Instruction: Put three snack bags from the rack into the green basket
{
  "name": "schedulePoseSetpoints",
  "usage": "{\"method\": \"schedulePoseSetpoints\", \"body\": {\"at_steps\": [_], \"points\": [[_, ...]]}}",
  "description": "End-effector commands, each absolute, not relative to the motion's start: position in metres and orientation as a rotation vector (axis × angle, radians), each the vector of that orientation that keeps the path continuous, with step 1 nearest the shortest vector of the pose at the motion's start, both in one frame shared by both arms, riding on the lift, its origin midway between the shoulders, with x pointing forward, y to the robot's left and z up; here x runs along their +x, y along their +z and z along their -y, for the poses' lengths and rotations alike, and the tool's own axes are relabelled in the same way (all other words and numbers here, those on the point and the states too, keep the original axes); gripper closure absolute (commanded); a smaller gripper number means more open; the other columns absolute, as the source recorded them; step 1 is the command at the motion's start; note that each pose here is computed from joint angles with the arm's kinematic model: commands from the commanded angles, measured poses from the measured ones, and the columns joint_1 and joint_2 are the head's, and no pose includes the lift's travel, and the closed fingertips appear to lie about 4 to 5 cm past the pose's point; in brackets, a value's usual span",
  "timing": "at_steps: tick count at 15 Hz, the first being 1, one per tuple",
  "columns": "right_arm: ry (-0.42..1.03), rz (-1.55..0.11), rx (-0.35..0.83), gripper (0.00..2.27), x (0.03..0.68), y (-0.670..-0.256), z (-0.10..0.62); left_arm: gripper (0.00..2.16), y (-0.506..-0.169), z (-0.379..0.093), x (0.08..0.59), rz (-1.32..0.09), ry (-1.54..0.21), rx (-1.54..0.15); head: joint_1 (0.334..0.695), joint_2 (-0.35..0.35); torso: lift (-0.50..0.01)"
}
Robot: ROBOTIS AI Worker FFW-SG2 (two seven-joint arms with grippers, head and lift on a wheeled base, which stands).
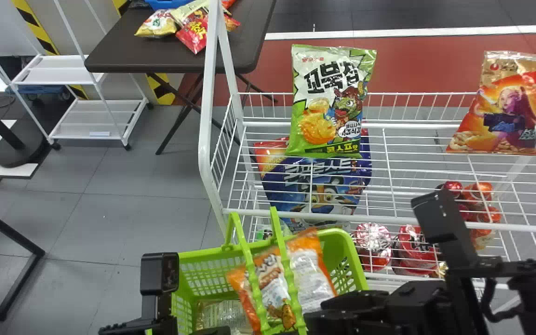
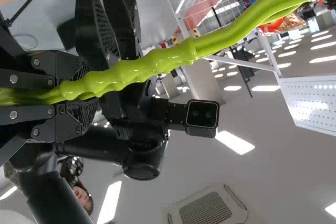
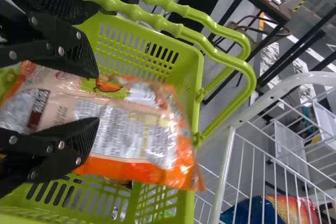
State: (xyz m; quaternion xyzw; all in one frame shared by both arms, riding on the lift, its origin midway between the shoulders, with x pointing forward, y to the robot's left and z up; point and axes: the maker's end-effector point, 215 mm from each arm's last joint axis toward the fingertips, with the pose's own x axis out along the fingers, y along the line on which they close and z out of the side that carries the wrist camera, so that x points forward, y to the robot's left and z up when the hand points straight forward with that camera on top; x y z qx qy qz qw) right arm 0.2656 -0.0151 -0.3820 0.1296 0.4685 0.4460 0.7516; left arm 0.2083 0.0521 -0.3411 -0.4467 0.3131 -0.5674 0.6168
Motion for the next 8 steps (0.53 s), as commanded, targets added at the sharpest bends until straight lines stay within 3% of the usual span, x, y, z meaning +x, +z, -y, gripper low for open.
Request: {"method": "schedulePoseSetpoints", "body": {"at_steps": [1, 3, 4, 7, 8], "points": [[0.914, -0.994, 0.306, 0.05, 0.286, -0.377, 0.037, 2.15, -0.341, -0.052, 0.209, -0.718, -1.306, -1.031, 0.695, 0.105, 0.0], [0.815, -0.899, 0.335, 0.05, 0.331, -0.367, 0.066, 2.15, -0.34, -0.053, 0.209, -0.717, -1.306, -1.031, 0.695, 0.072, 0.0], [0.745, -0.826, 0.353, 0.04, 0.362, -0.361, 0.086, 2.15, -0.34, -0.053, 0.209, -0.715, -1.308, -1.035, 0.695, 0.021, 0.0], [0.532, -0.665, 0.297, 0.04, 0.437, -0.359, 0.156, 2.15, -0.34, -0.054, 0.209, -0.713, -1.307, -1.038, 0.695, -0.072, 0.0], [0.469, -0.612, 0.271, 0.04, 0.46, -0.358, 0.179, 2.15, -0.339, -0.054, 0.208, -0.712, -1.309, -1.041, 0.695, -0.132, 0.0]]}}
